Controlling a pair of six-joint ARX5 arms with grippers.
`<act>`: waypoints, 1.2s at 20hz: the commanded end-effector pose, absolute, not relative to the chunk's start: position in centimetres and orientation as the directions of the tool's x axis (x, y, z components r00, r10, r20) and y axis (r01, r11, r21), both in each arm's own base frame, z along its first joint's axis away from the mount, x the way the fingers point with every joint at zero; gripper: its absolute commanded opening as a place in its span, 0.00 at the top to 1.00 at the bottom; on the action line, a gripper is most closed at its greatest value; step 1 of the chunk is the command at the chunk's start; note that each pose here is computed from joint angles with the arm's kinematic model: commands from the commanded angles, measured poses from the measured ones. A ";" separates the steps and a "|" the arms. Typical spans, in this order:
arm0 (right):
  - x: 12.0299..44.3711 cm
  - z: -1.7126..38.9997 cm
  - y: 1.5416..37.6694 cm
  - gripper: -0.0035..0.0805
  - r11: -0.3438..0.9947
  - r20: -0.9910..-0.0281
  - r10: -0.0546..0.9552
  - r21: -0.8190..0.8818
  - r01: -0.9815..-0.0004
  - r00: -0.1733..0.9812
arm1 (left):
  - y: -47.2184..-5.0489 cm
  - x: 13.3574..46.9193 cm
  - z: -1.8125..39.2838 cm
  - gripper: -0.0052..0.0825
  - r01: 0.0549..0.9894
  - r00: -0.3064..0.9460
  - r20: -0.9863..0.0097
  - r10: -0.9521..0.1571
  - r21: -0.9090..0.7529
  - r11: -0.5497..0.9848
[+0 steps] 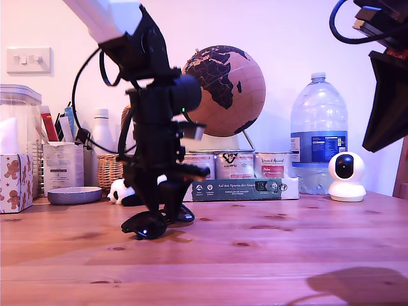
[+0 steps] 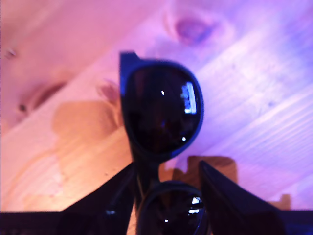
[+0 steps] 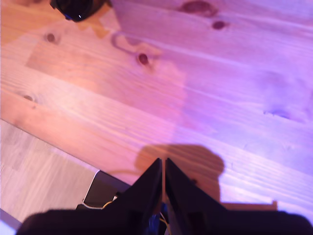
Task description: Pick up the sunglasses and open them, then place them back on the table
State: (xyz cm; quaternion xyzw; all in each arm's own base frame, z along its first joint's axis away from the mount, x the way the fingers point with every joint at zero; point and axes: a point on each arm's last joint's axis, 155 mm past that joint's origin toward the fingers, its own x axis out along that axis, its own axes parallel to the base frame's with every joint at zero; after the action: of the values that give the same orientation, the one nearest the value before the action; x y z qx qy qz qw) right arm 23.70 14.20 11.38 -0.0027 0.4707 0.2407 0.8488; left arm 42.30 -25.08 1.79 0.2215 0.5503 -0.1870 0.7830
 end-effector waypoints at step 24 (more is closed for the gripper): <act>24.3 12.1 14.6 0.96 0.878 -0.783 0.418 0.220 -0.424 0.461 | -25.1 42.0 1.0 0.92 0.681 0.303 -0.952 -0.037 0.189 0.708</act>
State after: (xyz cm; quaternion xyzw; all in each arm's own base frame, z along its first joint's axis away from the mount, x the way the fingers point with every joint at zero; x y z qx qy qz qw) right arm 23.97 14.32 11.59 -0.0022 0.4643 0.2422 0.8519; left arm 42.60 -25.37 2.26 0.2887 0.5263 -0.2362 0.7641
